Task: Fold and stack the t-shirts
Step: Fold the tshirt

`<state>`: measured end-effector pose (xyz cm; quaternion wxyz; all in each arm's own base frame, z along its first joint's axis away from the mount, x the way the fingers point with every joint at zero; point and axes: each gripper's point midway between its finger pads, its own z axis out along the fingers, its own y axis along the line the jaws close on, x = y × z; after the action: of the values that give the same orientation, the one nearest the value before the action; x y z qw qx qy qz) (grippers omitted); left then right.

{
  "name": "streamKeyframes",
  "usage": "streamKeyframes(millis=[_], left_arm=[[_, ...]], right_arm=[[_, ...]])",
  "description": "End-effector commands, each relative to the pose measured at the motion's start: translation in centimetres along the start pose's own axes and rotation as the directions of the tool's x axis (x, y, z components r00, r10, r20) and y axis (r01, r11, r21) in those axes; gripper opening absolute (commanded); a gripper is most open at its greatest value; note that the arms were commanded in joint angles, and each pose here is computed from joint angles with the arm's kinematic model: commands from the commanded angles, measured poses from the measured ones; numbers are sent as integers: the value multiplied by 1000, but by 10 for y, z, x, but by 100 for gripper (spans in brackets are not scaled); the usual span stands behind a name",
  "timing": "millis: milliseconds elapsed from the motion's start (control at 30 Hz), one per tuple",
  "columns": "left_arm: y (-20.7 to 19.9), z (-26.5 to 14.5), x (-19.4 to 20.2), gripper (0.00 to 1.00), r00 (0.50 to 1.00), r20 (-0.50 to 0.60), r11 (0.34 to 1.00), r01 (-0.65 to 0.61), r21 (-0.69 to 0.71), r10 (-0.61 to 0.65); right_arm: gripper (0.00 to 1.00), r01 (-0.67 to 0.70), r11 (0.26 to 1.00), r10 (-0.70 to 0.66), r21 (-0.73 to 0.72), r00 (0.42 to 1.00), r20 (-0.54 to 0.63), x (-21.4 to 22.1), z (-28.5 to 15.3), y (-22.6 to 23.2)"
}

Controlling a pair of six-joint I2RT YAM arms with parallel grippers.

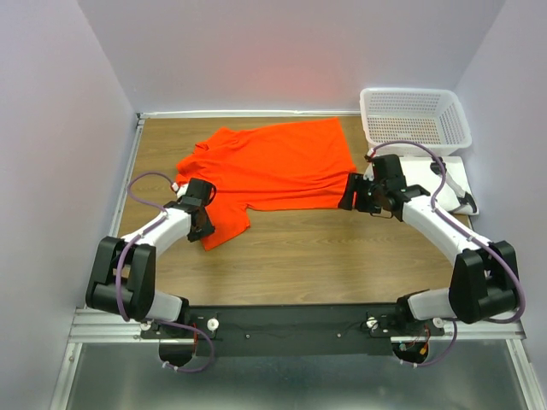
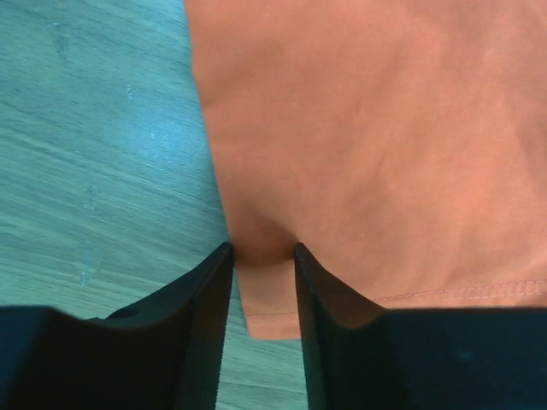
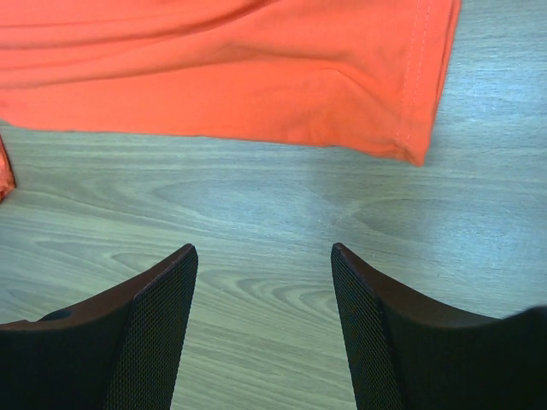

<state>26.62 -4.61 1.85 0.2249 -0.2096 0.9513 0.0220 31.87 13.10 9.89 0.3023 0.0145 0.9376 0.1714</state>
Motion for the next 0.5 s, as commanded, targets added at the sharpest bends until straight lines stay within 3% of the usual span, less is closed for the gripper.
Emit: streamKeyframes(millis=[0, 167, 467], left_arm=[[13, 5, 16, 35, 999, -42, 997, 11, -76, -14], [17, -5, 7, 2, 1000, -11, 993, 27, -117, -28], [20, -51, -21, 0, 996, 86, 995, 35, -96, -27]], right_arm=[[71, 11, 1000, -11, -18, 1000, 2, 3, -5, 1], [71, -7, 1000, 7, -5, 1000, -2, 6, -4, -2], [70, -72, 984, 73, 161, 997, -6, 16, 10, -34]])
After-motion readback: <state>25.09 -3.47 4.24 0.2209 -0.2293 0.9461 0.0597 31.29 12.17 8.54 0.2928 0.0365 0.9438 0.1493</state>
